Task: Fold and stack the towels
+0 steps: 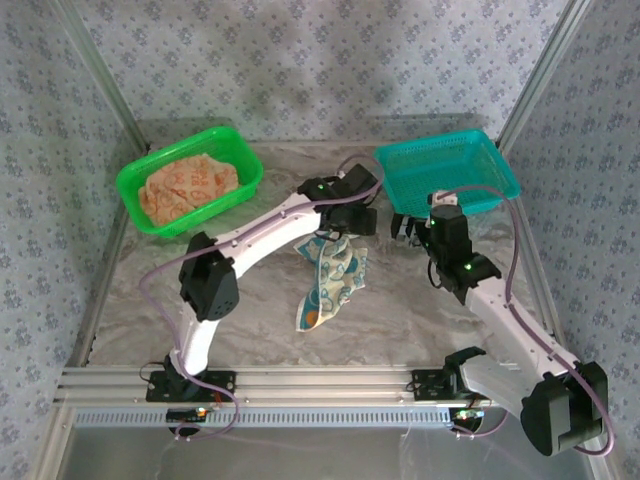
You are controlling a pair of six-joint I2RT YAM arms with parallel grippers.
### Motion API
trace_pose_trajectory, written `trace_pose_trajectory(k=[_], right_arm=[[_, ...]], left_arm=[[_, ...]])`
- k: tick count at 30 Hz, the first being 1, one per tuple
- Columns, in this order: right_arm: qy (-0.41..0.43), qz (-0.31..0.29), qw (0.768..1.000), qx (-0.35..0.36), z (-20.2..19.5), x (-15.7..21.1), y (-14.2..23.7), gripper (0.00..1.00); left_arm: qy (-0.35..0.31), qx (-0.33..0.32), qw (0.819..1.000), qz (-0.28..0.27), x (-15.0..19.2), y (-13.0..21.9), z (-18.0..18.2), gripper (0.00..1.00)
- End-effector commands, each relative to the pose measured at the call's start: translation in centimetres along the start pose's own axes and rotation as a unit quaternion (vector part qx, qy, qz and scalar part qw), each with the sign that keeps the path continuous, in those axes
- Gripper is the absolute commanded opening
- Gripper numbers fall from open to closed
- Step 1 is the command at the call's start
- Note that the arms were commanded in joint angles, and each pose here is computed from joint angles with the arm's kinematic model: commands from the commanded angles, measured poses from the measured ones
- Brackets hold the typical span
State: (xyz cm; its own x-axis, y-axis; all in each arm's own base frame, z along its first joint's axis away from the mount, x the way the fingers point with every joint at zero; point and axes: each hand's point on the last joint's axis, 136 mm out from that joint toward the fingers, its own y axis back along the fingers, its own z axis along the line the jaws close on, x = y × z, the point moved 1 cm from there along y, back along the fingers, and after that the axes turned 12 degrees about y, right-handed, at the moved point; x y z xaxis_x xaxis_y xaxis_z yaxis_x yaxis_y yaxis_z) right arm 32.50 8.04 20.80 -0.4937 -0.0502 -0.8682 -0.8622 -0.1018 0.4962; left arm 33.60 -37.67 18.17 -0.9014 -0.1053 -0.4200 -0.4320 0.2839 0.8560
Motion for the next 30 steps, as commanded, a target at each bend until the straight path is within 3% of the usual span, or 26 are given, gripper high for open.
trace_pose_trajectory(k=[1, 7, 12, 16, 30], right_arm=[[0.0, 0.026, 0.999, -0.03, 1.3, 0.5, -0.7, 1.0], [0.035, 0.062, 0.994, -0.088, 5.2, 0.2, -2.2, 0.94], [0.042, 0.076, 0.991, -0.098, 6.8, 0.1, -3.2, 0.92], [0.046, 0.071, 0.992, -0.096, 7.1, -0.2, -3.1, 0.93], [0.045, 0.071, 0.994, -0.077, 6.3, 0.6, -2.4, 0.96]], left_arm=[[0.035, 0.003, 0.999, -0.013, -1.2, 3.3, 3.0, 0.76], [0.12, -0.046, 0.992, 0.005, -0.2, 0.8, 11.5, 0.56], [0.184, -0.085, 0.978, 0.047, 1.7, -3.2, 16.0, 0.45], [0.201, -0.121, 0.97, 0.06, 2.5, -5.8, 17.2, 0.38], [0.208, -0.125, 0.968, 0.066, 1.6, -9.2, 16.2, 0.37]])
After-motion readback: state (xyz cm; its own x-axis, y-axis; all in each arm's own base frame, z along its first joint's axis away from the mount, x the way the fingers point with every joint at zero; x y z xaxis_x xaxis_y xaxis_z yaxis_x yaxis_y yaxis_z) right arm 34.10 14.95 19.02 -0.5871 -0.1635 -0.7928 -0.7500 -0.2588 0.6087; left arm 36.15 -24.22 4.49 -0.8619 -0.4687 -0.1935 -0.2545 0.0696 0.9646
